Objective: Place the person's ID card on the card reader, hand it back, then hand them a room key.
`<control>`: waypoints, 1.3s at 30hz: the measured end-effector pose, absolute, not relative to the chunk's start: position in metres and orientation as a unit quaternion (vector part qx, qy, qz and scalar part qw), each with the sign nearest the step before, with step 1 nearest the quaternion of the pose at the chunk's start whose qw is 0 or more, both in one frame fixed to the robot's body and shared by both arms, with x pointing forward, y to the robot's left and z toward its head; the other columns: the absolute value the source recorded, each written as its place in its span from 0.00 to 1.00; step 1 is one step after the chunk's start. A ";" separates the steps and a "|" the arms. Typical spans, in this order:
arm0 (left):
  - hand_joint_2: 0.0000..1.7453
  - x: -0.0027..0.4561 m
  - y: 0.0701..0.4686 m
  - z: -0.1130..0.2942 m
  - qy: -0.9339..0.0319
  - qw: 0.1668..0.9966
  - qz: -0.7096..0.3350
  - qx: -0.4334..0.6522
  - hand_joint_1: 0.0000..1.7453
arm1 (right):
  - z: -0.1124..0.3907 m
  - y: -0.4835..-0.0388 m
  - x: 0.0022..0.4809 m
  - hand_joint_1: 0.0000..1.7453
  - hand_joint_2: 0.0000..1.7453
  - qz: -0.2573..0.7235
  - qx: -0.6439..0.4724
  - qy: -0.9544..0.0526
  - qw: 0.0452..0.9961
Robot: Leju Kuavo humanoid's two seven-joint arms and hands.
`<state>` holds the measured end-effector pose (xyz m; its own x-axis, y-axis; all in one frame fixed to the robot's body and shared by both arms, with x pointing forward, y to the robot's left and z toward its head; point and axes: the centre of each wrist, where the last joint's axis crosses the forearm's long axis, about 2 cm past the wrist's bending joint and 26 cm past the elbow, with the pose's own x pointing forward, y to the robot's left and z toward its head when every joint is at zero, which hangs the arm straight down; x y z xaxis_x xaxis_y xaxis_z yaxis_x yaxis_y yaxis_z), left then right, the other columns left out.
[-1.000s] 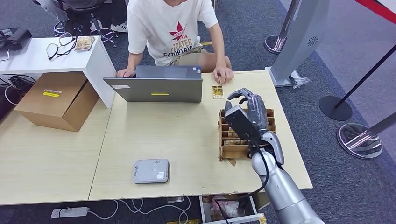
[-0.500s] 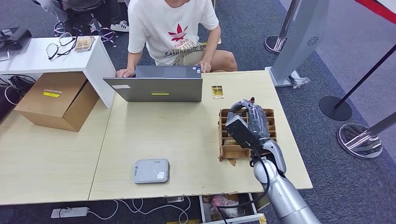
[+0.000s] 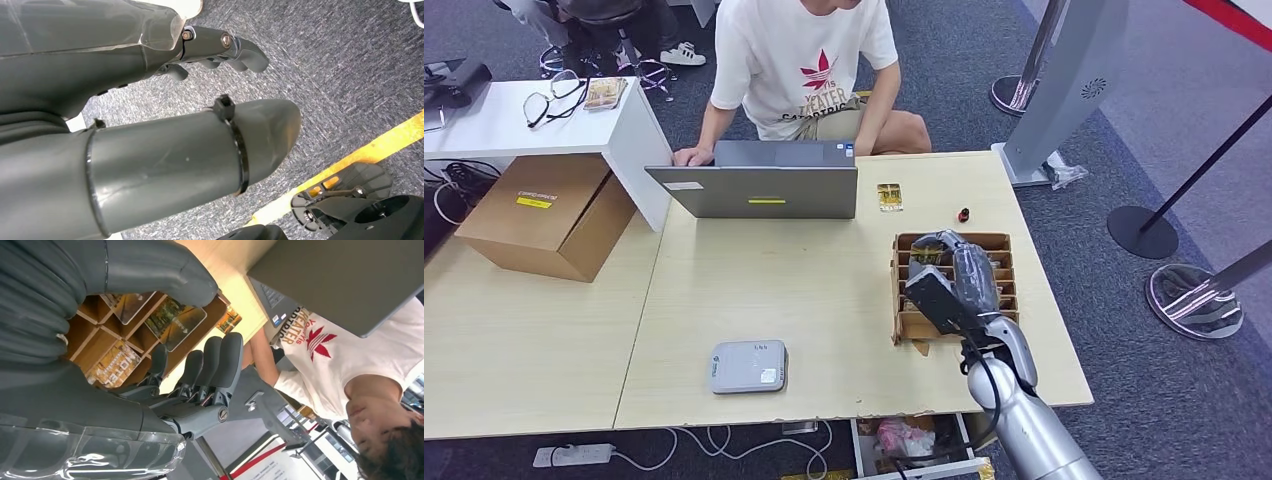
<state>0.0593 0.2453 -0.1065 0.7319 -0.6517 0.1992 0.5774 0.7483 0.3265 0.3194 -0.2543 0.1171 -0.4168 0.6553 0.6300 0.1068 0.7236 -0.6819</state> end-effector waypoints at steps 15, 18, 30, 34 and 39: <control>0.00 0.058 0.248 -0.107 -0.149 0.925 -0.327 0.124 0.00 | 0.106 -0.265 0.310 0.61 1.00 0.299 -0.261 -0.773 0.494; 0.00 0.058 0.248 -0.107 -0.149 0.926 -0.324 0.124 0.00 | 0.106 -0.269 0.310 0.62 1.00 0.312 -0.271 -0.769 0.488; 0.00 0.058 0.248 -0.107 -0.149 0.926 -0.323 0.125 0.00 | 0.107 -0.284 0.314 0.63 1.00 0.353 -0.331 -0.759 0.437; 0.00 0.058 0.249 -0.107 -0.149 0.926 -0.324 0.125 0.00 | 0.106 -0.285 0.313 0.61 1.00 0.371 -0.343 -0.751 0.425; 0.00 0.058 0.251 -0.107 -0.148 0.925 -0.326 0.126 0.00 | 0.105 -0.286 0.311 0.55 1.00 0.385 -0.346 -0.746 0.419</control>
<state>0.0583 0.2508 -0.1071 0.7442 -0.6397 0.1924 0.5652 0.7565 0.3289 0.3110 -0.2855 0.1048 -0.4085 0.8394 0.3586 0.1935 0.4636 -0.8647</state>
